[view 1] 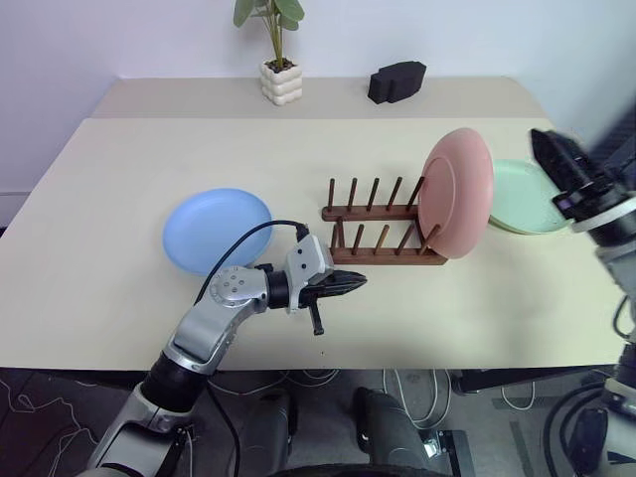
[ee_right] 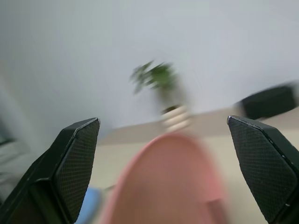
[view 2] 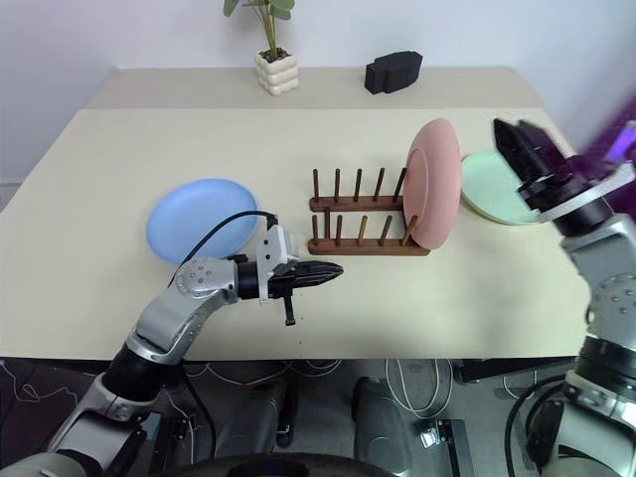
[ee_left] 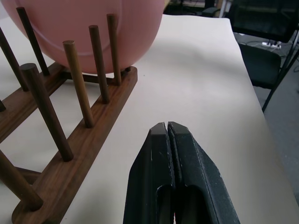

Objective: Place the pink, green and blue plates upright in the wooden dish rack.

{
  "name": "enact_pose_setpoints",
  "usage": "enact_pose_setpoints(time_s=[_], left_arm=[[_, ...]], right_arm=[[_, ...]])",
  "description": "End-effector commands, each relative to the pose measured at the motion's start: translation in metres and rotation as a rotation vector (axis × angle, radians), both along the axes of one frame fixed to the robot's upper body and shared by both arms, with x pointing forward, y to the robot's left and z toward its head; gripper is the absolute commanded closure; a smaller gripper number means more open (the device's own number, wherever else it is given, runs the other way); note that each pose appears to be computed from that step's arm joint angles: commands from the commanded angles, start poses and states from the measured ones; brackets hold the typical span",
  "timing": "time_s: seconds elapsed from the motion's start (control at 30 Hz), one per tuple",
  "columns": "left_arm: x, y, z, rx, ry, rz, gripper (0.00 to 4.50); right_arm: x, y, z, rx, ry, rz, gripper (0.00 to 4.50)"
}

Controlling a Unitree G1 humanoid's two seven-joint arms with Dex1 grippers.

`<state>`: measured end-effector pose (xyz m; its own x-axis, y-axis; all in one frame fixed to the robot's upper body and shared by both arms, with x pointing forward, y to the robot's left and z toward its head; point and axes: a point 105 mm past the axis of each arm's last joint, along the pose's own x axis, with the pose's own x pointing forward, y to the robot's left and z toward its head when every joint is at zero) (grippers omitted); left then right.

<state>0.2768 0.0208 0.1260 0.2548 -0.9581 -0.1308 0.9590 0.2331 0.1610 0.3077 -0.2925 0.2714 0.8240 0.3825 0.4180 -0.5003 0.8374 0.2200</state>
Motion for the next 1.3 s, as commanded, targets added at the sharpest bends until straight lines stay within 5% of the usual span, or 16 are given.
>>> enact_pose_setpoints(time_s=[0.03,0.5,0.97,1.07,1.3], left_arm=[[-0.003,0.0,0.012,-0.039,-0.03,-0.01,4.5],[-0.002,-0.006,0.013,-0.041,-0.036,-0.038,4.5],[-0.002,-0.001,0.014,-0.039,-0.039,-0.007,4.5],[-0.002,0.0,0.014,-0.038,-0.038,-0.004,4.5],[-0.002,0.0,0.014,-0.037,-0.037,0.002,4.5]], right_arm=[[-0.009,-0.035,0.009,-0.087,-0.022,-0.184,0.05],[0.019,-0.069,-0.117,-0.962,0.442,-0.317,0.05],[0.066,-0.058,-0.158,-1.273,0.437,-0.255,0.05],[0.067,-0.055,-0.164,-1.251,0.453,-0.222,0.83],[0.067,-0.055,-0.166,-1.224,0.437,-0.241,4.45]])
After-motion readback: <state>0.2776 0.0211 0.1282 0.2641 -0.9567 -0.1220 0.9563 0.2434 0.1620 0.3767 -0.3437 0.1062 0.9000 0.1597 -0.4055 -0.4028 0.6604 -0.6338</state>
